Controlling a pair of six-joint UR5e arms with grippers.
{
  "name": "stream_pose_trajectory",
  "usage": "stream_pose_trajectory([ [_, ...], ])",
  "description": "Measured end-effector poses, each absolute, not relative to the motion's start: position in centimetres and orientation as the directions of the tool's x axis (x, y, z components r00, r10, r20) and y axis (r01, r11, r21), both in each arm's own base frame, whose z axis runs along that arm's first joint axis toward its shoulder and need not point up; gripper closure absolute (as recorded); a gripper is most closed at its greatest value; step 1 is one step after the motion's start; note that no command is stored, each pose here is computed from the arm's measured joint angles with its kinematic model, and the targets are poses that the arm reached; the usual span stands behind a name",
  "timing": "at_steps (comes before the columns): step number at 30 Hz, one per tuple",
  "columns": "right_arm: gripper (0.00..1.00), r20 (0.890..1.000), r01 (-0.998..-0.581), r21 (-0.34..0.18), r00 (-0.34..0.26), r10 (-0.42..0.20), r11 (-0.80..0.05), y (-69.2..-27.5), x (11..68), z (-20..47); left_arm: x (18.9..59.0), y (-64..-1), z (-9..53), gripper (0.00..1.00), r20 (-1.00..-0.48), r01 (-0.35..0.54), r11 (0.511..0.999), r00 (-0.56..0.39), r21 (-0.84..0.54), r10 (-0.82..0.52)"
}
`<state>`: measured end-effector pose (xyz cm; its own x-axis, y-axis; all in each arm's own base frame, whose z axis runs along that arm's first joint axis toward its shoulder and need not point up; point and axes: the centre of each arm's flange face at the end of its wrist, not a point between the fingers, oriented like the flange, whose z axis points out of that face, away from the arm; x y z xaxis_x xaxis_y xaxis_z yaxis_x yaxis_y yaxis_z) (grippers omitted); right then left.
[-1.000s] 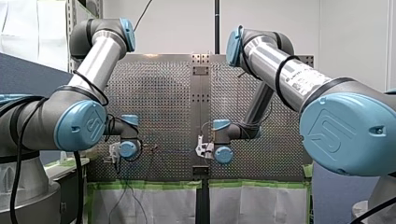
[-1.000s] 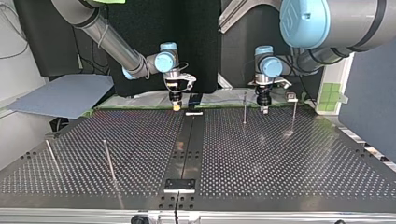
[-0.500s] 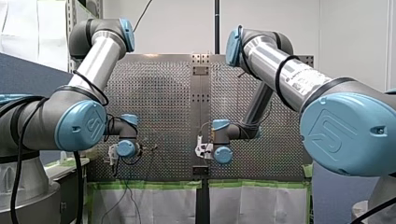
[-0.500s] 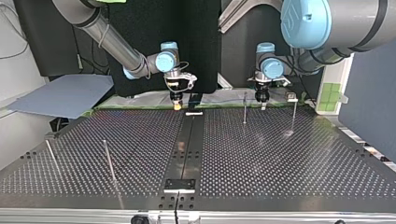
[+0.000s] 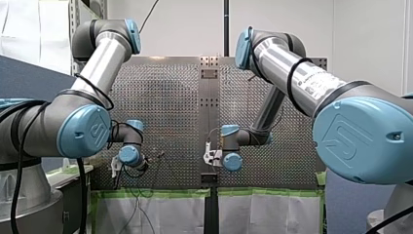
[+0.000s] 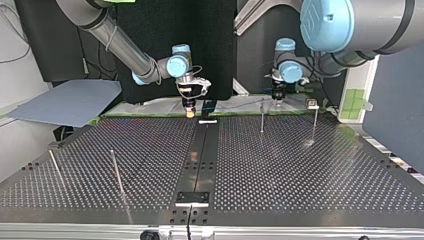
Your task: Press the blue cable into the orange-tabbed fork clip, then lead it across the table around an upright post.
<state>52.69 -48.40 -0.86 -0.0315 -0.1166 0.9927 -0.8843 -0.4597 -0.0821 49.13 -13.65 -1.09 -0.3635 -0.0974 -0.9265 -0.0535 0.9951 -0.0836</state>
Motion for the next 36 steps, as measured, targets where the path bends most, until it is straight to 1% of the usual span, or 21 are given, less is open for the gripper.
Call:
stream_pose_trajectory([
  [4, 1.00, 0.993, -0.885, -0.082, -0.031, -0.117, -0.459, -48.4, 52.6, -0.9, 47.5, -14.1, -1.7, 0.00, -0.904, -0.021, 0.995, -0.417, -0.096, -0.096],
  [8, 1.00, 0.993, -0.885, -0.082, -0.031, -0.116, -0.459, -48.5, 52.6, -0.9, 46.6, -14.0, -2.0, 0.00, -0.901, -0.011, 0.995, -0.423, -0.103, -0.098],
  [15, 1.00, 0.993, -0.884, -0.081, -0.030, -0.117, -0.460, -48.5, 52.6, -0.9, 45.9, -13.8, -1.5, 0.00, -0.910, -0.007, 0.994, -0.400, -0.112, -0.105],
  [22, 1.00, 0.993, -0.885, -0.080, -0.029, -0.118, -0.459, -48.4, 52.6, -0.9, 45.8, -14.4, 1.2, 0.00, -0.932, 0.020, 0.987, -0.332, -0.160, -0.144],
  [28, 1.00, 0.992, -0.884, -0.080, -0.027, -0.119, -0.461, -48.3, 52.7, -1.0, 45.2, -15.1, 1.7, 0.00, -0.937, 0.054, 0.986, -0.322, -0.161, -0.135],
  [36, 1.00, 0.992, -0.884, -0.080, -0.027, -0.121, -0.461, -48.3, 52.7, -1.0, 44.5, -15.8, 1.5, 0.00, -0.939, 0.070, 0.986, -0.321, -0.152, -0.121],
])
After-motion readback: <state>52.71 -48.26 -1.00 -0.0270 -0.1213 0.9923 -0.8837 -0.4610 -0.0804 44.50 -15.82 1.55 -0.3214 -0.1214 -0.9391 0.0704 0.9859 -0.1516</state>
